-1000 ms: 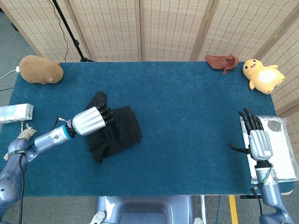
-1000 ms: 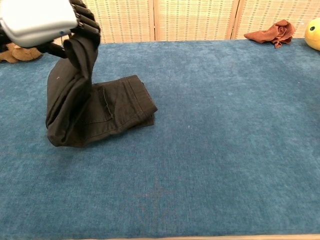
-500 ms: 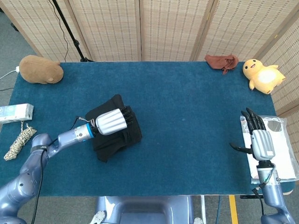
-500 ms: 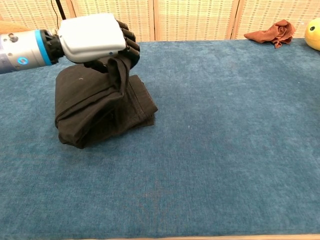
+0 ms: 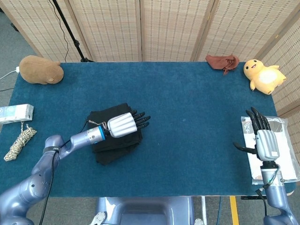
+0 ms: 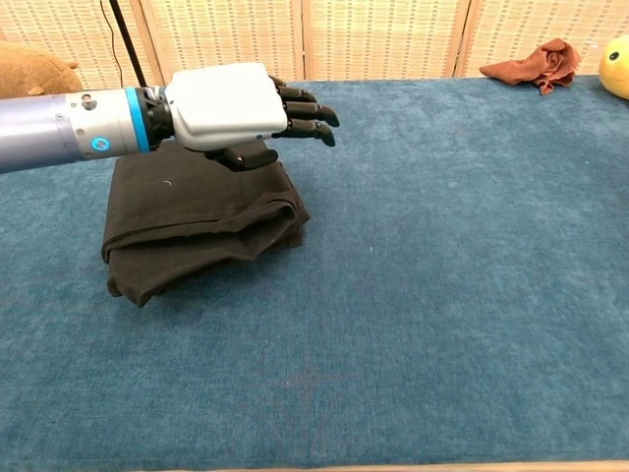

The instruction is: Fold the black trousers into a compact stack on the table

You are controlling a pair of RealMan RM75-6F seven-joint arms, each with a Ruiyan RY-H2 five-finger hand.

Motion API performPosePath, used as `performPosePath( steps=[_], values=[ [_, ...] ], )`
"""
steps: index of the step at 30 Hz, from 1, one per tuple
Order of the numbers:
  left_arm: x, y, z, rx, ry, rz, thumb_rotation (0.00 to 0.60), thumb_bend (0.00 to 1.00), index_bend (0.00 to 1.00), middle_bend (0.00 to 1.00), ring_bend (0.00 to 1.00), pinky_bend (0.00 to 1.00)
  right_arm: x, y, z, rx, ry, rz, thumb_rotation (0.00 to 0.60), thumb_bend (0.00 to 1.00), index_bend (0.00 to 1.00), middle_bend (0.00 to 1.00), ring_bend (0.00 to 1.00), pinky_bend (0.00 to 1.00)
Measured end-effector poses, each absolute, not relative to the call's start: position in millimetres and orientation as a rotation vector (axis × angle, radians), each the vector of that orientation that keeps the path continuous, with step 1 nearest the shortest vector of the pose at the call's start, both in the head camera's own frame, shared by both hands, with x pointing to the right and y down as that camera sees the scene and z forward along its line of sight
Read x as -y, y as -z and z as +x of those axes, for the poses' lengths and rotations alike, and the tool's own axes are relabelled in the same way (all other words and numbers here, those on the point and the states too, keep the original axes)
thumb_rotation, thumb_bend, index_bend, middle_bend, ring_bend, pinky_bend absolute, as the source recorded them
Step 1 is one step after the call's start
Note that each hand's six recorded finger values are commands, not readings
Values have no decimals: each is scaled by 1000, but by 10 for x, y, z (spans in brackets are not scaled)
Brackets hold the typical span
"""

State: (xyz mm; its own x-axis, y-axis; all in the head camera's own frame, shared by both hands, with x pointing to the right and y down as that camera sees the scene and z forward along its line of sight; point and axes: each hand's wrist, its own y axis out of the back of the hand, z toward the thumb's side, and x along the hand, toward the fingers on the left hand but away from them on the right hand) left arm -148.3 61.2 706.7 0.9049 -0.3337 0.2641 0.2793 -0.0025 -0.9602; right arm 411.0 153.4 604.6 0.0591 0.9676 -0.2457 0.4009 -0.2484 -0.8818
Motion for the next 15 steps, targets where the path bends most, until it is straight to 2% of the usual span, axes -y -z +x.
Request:
performPosePath(
  steps=[5, 11, 15],
  values=[
    [-585, -7078, -1420, -97, 505, -1525, 600, 544, 141, 96, 146, 396, -1536, -6044, 4128, 1379, -1170, -1717, 600, 0, 0, 0, 0, 68],
    [-466, -6844, -1515, -236, 461, -1577, 600, 517, 105, 79, 136, 378, -1539, -6070, 4117, 1371, -1174, -1725, 600, 0, 0, 0, 0, 68],
    [-384, -6664, -1762, -333, 441, -1618, 600, 416, 90, 62, 119, 350, -1546, -6074, 4108, 1367, -1175, -1726, 600, 0, 0, 0, 0, 68]
  ],
)
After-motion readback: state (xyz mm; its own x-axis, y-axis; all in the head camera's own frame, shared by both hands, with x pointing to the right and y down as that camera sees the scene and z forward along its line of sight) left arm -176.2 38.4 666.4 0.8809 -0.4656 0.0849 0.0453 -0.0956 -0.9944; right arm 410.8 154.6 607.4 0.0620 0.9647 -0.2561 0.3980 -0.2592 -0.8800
